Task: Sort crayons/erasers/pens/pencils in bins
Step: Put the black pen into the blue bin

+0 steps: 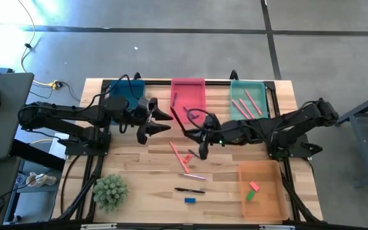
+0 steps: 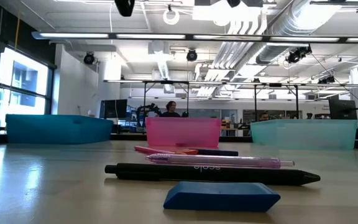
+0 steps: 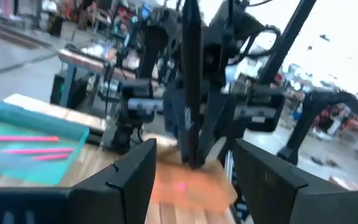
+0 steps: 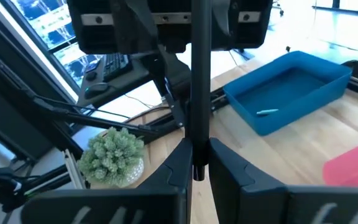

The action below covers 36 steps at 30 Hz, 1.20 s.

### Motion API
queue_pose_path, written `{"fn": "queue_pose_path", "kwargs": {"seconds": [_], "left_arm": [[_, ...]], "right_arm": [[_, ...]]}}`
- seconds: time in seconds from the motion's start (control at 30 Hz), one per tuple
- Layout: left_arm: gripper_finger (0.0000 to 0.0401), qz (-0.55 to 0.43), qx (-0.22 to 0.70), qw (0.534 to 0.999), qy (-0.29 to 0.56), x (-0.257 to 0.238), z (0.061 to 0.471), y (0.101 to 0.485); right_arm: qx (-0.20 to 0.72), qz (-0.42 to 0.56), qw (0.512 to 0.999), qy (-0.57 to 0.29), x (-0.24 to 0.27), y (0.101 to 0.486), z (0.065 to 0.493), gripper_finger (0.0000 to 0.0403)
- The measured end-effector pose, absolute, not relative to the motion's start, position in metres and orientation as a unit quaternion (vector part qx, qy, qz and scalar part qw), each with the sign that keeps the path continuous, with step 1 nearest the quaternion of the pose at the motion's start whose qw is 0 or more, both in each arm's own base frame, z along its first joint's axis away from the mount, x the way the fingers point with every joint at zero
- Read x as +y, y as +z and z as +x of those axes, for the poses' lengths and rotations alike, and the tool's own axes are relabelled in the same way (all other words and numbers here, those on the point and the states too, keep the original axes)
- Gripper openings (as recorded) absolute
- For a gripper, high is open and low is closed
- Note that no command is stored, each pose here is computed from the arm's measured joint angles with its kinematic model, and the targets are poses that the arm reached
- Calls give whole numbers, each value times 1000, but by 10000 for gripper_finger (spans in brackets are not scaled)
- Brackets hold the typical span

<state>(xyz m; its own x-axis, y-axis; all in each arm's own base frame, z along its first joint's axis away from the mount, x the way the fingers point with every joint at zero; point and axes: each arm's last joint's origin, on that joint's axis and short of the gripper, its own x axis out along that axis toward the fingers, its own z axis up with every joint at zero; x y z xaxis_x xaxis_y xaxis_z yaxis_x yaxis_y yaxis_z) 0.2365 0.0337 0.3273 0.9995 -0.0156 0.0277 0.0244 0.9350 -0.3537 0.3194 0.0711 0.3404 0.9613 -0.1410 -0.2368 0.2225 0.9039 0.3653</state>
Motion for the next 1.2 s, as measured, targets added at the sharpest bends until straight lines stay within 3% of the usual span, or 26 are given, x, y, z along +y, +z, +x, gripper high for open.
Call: {"fn": "queue_pose_path", "kwargs": {"seconds": [0.3, 0.67, 1.1, 1.2], "left_arm": [[200, -173, -71, 982, 20, 39, 235, 337], [193, -170, -78, 981, 43, 49, 233, 338], [31, -164, -78, 981, 75, 63, 234, 335], [10, -162, -73, 982, 68, 66, 236, 333]], "right_arm": [[103, 200, 971, -82, 60, 333, 332, 23], [106, 203, 969, -89, 46, 331, 336, 23], [108, 208, 967, -100, 28, 330, 338, 23], [116, 208, 966, -99, 24, 329, 338, 23]]}}
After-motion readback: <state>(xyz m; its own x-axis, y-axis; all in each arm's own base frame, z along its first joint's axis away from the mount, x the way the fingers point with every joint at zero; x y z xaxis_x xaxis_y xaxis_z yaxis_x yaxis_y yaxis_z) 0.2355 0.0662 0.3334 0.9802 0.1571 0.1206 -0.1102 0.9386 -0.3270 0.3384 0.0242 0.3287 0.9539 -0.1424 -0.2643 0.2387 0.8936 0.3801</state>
